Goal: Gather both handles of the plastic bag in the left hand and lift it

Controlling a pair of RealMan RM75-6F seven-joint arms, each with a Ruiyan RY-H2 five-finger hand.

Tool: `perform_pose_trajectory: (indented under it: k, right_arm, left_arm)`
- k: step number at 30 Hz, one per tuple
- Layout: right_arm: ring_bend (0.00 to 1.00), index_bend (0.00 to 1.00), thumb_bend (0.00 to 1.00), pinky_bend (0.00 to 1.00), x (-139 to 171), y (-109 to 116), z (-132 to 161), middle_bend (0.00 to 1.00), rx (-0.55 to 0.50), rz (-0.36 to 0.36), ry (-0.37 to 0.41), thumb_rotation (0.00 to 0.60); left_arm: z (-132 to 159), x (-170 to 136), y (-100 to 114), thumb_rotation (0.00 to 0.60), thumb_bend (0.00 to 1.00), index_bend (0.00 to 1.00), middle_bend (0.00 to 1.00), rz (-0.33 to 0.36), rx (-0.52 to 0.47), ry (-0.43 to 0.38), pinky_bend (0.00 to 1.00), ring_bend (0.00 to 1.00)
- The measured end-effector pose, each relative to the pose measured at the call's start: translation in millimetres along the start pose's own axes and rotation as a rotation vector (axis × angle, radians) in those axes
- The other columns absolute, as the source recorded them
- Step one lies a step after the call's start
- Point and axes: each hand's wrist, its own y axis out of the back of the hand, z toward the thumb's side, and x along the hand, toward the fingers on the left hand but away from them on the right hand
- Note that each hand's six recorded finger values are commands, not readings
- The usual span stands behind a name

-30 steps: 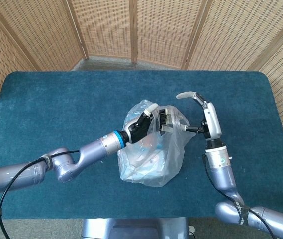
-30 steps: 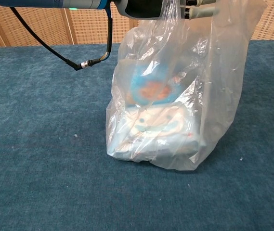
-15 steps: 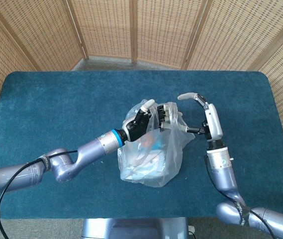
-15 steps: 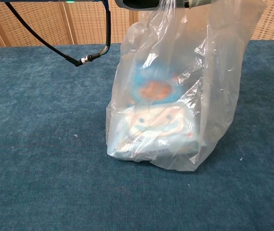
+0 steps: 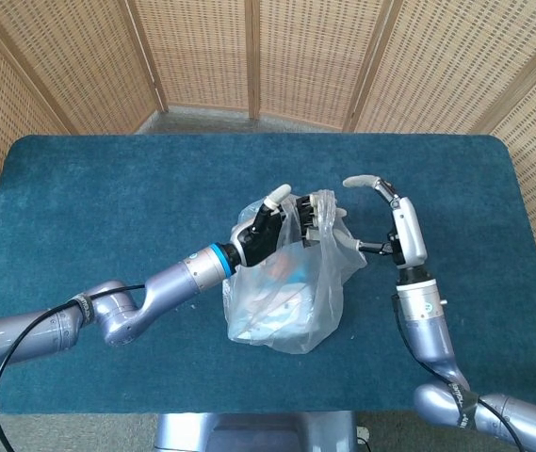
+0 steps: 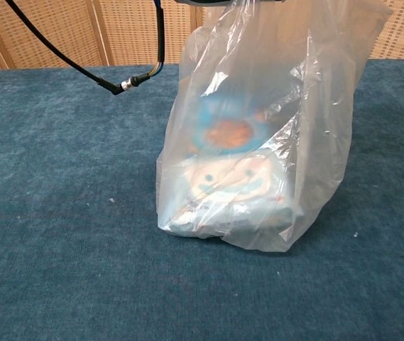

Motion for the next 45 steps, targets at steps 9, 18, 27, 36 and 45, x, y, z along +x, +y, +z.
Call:
perform_pose_trajectory:
  k: [9,18,27,36,45]
  right_arm:
    - [0.18,0.14,0.1,0.13,0,7,-6,0.23,0.038,-0.008,-0.016,0.583]
    - [0.16,0.09,0.12,0.13,3,17,-12,0.2,0.074,-0.021,-0.03,0.585]
    - [0.15,0.07,0.13,0.13,0,32,-22,0.2,0.11,-0.064,-0.052,0.583]
    - [0.15,0.07,0.13,0.13,1,49,-34,0.2,0.132,-0.101,-0.084,0.583]
    - [0.15,0.07,0.13,0.13,8,59,-41,0.2,0.152,-0.117,-0.101,0.584]
  left_arm:
    - [2,0,-2,0.0,0.21,0.19,0.23,-0.004,-0.008,-0.006,0.21,0.17]
    - [8,-3,-1,0.0,0.21,0.19,0.23,-0.004,-0.016,-0.026,0.21,0.17]
    - [14,-8,3,0.0,0.21,0.19,0.24,0.0,-0.033,-0.044,0.21,0.17]
    - [22,-13,6,0.0,0.21,0.19,0.24,0.003,-0.064,-0.069,0.25,0.17]
    - [31,-17,3,0.0,0.21,0.19,0.25,-0.014,-0.099,-0.094,0.28,0.18]
